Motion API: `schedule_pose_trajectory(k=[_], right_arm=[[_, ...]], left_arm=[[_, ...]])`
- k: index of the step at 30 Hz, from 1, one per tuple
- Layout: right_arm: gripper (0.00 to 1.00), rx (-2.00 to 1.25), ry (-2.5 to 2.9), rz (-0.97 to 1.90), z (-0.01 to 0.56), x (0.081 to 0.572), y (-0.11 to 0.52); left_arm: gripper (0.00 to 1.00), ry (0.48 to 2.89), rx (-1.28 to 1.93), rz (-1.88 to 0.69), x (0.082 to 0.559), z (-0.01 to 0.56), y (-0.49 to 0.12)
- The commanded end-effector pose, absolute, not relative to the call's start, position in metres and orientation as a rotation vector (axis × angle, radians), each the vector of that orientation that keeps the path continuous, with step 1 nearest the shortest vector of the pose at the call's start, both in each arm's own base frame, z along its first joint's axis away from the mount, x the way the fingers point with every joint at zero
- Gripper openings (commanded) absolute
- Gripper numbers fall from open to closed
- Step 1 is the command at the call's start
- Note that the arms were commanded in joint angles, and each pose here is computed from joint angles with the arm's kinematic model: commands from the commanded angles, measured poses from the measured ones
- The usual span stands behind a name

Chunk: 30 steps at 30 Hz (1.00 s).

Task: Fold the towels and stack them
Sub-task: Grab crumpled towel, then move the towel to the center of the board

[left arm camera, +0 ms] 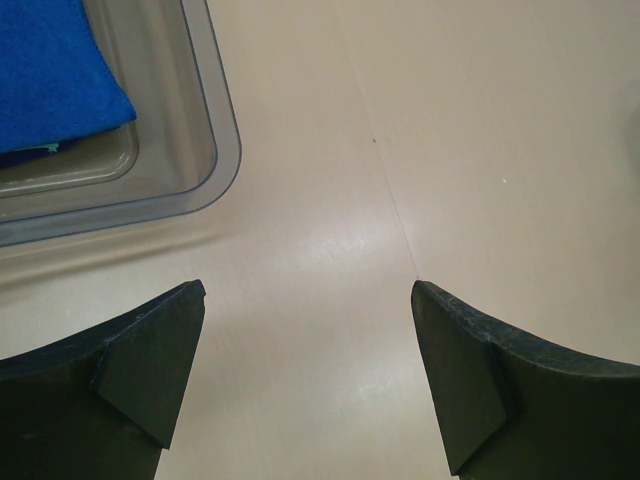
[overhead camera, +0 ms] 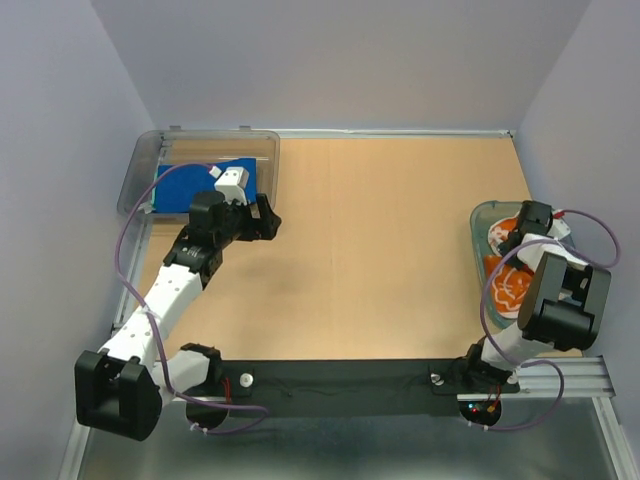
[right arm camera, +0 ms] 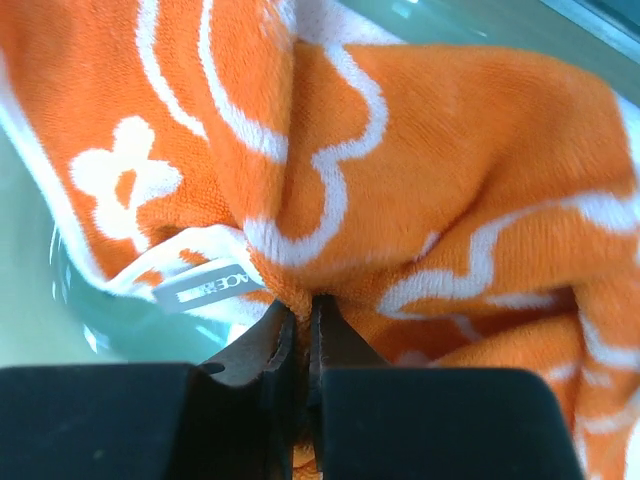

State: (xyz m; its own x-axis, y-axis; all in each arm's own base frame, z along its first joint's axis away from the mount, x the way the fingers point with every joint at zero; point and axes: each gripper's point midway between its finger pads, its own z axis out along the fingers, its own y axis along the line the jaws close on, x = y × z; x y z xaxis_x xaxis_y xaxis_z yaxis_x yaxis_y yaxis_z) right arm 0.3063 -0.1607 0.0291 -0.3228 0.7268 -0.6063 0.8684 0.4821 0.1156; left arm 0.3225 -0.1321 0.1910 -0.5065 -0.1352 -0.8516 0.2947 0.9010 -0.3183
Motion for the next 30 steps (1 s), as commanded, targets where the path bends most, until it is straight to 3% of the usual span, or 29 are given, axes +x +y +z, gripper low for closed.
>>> schedule_pose_trajectory(k=[1, 7, 13, 19, 24, 27, 28, 30], right_arm=[[0.01, 1.210, 2.058, -0.306, 0.072, 0.307, -0.164], [0.00, 0.953, 1.846, -0.210, 0.202, 0.336, -0.153], [0.01, 0.601, 1.824, 0.047, 0.304, 0.375, -0.068], [0.01, 0.322, 1.878, 0.295, 0.324, 0.380, 0.054], [0.02, 0.097, 2.048, 0.383, 0.273, 0.356, 0.160], [0.39, -0.046, 2.197, 0.406, 0.215, 0.327, 0.210], [0.59, -0.070, 2.230, 0.430, 0.204, 0.319, 0.221], [0.72, -0.161, 2.285, 0.462, 0.184, 0.297, 0.241]], left_arm=[[0.96, 1.971, 0.145, -0.584, 0.327, 0.208, -0.143], [0.96, 1.978, 0.148, -0.589, 0.329, 0.206, -0.145], [0.96, 1.994, 0.145, -0.574, 0.331, 0.200, -0.143], [0.96, 2.009, 0.169, -0.586, 0.330, 0.197, -0.146], [0.96, 2.008, 0.172, -0.593, 0.329, 0.199, -0.147], [0.96, 2.015, 0.170, -0.593, 0.329, 0.196, -0.147], [0.96, 2.015, 0.172, -0.594, 0.329, 0.196, -0.147], [0.96, 2.028, 0.171, -0.595, 0.329, 0.192, -0.147]])
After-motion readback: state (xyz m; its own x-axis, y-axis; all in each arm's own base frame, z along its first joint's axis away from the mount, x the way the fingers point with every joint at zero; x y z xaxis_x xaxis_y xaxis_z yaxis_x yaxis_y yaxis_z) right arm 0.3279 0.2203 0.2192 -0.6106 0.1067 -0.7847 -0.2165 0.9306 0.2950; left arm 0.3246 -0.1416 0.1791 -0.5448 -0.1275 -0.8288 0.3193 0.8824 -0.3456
